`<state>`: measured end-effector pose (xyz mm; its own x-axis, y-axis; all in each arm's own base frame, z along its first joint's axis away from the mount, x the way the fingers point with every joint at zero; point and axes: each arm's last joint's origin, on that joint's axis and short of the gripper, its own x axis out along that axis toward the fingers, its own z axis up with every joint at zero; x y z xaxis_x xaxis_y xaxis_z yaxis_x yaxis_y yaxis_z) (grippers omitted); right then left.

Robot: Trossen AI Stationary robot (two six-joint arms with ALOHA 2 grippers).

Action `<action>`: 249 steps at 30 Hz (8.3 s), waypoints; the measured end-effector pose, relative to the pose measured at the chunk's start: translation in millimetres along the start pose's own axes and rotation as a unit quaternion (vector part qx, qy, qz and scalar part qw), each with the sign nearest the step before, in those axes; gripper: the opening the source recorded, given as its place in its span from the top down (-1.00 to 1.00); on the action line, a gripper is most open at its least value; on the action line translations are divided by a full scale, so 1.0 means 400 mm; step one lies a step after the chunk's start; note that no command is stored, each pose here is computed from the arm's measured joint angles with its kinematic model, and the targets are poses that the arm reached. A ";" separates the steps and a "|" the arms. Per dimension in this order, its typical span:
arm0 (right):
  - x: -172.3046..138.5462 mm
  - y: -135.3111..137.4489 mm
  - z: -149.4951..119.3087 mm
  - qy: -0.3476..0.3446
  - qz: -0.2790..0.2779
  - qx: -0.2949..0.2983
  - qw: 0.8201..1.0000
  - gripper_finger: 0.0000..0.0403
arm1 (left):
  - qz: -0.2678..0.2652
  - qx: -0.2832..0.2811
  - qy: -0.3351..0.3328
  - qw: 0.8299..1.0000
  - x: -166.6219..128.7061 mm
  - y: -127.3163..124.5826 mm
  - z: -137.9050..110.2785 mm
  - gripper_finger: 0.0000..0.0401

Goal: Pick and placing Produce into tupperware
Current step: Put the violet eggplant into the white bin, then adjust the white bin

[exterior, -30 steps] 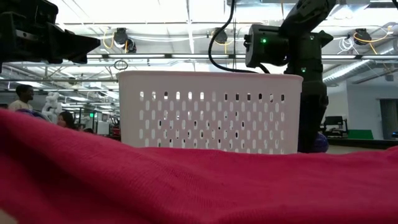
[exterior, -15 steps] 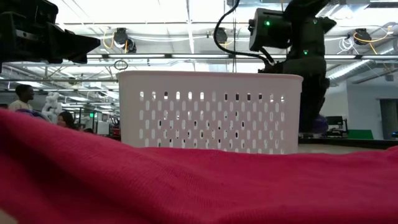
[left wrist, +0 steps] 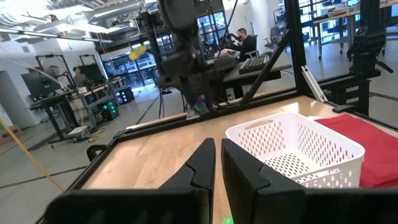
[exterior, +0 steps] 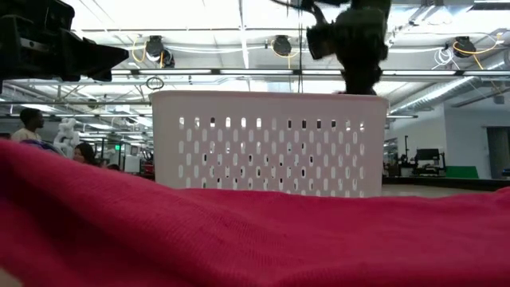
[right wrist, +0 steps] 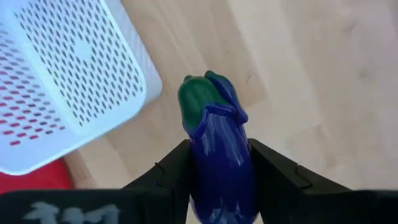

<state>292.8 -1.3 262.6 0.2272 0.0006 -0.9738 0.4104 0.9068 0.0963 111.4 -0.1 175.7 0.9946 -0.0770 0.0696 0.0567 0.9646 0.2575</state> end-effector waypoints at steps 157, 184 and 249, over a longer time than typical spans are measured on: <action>0.310 0.266 0.114 -0.026 0.075 -0.474 0.877 -0.07 | -0.005 -0.027 0.020 0.999 0.000 -0.003 -0.010 0.85; 0.127 0.234 0.154 -0.104 -0.020 -0.444 0.890 0.97 | -0.006 -0.029 0.026 0.999 0.000 -0.003 -0.013 0.85; 0.174 0.148 0.084 0.067 -0.059 -0.246 0.965 1.00 | -0.006 -0.029 0.026 0.999 0.000 -0.003 -0.013 0.85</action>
<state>362.5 38.4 207.6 0.0740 -0.0910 -0.9931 -0.0503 0.9942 -0.0949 111.7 -0.1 170.5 0.9969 -0.0770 0.0169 0.0720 0.9767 0.2021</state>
